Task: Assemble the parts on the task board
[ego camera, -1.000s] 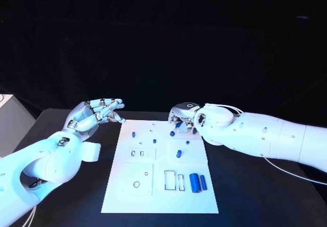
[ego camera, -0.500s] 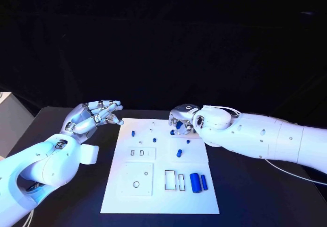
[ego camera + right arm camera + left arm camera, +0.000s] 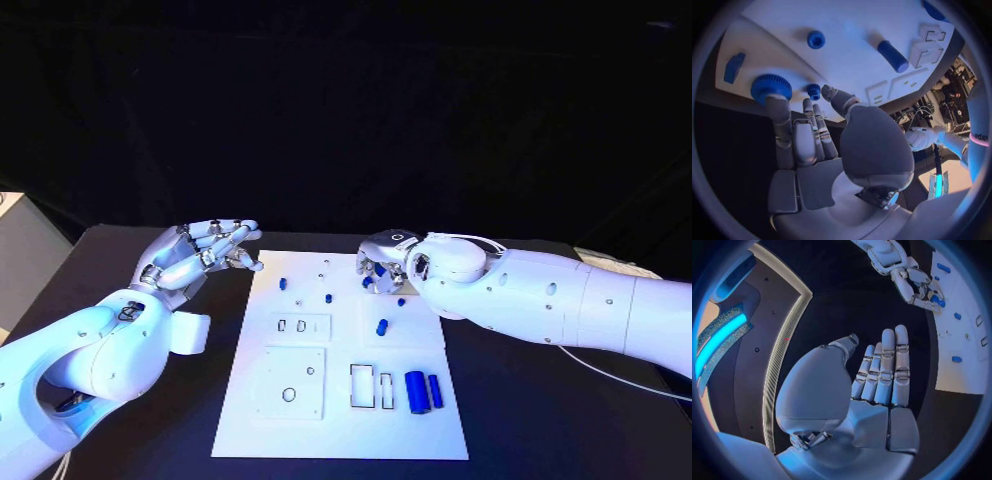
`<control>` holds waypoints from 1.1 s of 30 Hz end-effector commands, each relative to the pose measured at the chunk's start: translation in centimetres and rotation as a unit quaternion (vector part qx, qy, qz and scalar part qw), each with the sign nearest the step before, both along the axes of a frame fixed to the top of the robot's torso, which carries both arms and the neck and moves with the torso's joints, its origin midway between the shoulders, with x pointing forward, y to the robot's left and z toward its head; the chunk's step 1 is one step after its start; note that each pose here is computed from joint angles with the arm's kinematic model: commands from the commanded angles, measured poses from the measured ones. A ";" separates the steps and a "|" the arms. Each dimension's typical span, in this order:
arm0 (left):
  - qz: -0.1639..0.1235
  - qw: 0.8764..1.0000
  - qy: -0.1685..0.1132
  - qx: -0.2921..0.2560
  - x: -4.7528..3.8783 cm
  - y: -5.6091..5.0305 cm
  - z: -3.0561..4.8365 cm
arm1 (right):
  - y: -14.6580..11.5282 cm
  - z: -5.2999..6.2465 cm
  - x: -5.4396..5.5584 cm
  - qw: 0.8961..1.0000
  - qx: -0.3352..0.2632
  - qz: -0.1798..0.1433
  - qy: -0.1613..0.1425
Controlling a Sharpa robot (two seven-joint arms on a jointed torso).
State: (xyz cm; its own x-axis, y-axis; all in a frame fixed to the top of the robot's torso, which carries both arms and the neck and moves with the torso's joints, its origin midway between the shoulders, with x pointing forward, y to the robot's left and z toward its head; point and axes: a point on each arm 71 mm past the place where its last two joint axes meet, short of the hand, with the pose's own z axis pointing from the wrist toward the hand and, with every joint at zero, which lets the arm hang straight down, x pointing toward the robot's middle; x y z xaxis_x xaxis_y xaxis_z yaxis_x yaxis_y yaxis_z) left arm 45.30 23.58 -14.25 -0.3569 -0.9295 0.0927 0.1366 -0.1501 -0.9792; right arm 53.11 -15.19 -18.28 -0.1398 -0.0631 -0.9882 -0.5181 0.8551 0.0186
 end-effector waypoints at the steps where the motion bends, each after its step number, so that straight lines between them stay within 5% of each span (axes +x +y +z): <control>1: -0.011 1.000 -0.002 -0.001 -0.10 -0.3 0.02 | 0.0 -0.2 0.0 1.000 -0.007 0.002 0.004; 20: -0.009 1.000 0.000 0.000 -0.04 -0.2 -0.10 | -0.1 0.0 0.0 1.000 0.008 0.005 -0.007; 33: -0.007 1.000 0.003 0.002 -0.02 0.0 -0.24 | 0.0 1.0 -0.3 0.997 0.050 0.011 -0.060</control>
State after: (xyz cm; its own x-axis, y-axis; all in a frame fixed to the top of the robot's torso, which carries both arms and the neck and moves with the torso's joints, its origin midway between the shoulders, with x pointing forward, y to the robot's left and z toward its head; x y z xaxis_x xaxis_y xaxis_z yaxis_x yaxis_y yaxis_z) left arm 45.33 23.72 -14.52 -0.3537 -0.9310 0.0904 0.1285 -0.1441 -0.9812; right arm 53.00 -15.41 -17.77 -0.0748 -0.0025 -0.9972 -0.5240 0.8509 0.0372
